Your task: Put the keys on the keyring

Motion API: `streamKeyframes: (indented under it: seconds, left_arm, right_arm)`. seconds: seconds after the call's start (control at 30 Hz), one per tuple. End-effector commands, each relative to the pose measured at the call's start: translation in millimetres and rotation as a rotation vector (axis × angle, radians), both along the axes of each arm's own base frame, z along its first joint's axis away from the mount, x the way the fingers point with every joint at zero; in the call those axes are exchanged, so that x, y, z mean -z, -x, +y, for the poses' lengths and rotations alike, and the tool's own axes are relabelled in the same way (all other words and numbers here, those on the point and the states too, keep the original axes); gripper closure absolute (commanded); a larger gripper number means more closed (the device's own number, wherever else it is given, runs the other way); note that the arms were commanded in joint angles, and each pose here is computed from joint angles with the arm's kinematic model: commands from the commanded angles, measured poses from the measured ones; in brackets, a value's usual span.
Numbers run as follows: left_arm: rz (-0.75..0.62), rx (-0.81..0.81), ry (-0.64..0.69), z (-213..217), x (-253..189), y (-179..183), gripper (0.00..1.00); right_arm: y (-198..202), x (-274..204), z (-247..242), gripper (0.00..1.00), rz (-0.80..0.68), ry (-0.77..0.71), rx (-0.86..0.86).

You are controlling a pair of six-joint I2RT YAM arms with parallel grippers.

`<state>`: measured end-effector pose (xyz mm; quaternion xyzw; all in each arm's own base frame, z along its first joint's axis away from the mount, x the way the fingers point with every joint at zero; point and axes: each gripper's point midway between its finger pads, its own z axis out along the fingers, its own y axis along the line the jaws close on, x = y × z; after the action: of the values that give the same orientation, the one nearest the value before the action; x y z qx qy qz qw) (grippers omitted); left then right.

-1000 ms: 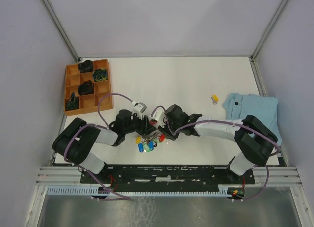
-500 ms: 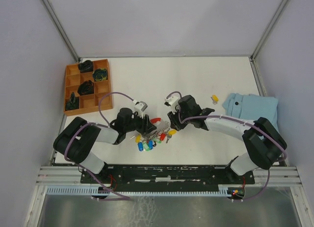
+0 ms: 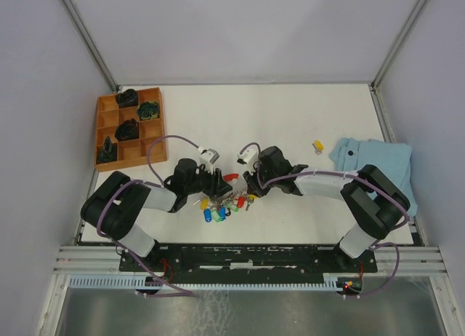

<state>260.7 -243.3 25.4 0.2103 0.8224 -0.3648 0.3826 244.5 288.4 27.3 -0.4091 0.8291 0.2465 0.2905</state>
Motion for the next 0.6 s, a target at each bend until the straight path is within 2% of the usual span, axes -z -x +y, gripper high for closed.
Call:
streamKeyframes:
  seconds: [0.0,0.17,0.27,0.43,0.57]
  left_arm:
    - [-0.013,0.022,-0.018,-2,3,-3,0.48]
    - [-0.010,0.030,-0.016,-4,3,-1,0.49]
    - [-0.009,0.036,-0.014,-4,3,-1,0.49]
    - [-0.010,0.039,-0.013,-5,2,-1,0.49]
    - [-0.005,0.040,-0.014,-5,4,0,0.49]
  right_arm:
    - [-13,-5,12,0.69,-0.085,-0.033,-0.025]
    - [-16,-2,13,0.71,-0.098,-0.020,-0.027]
    - [-19,-1,9,0.78,-0.116,-0.001,-0.023]
    - [-29,-10,5,0.97,-0.172,0.005,0.014]
    - [-31,-22,8,0.99,-0.206,-0.023,0.008]
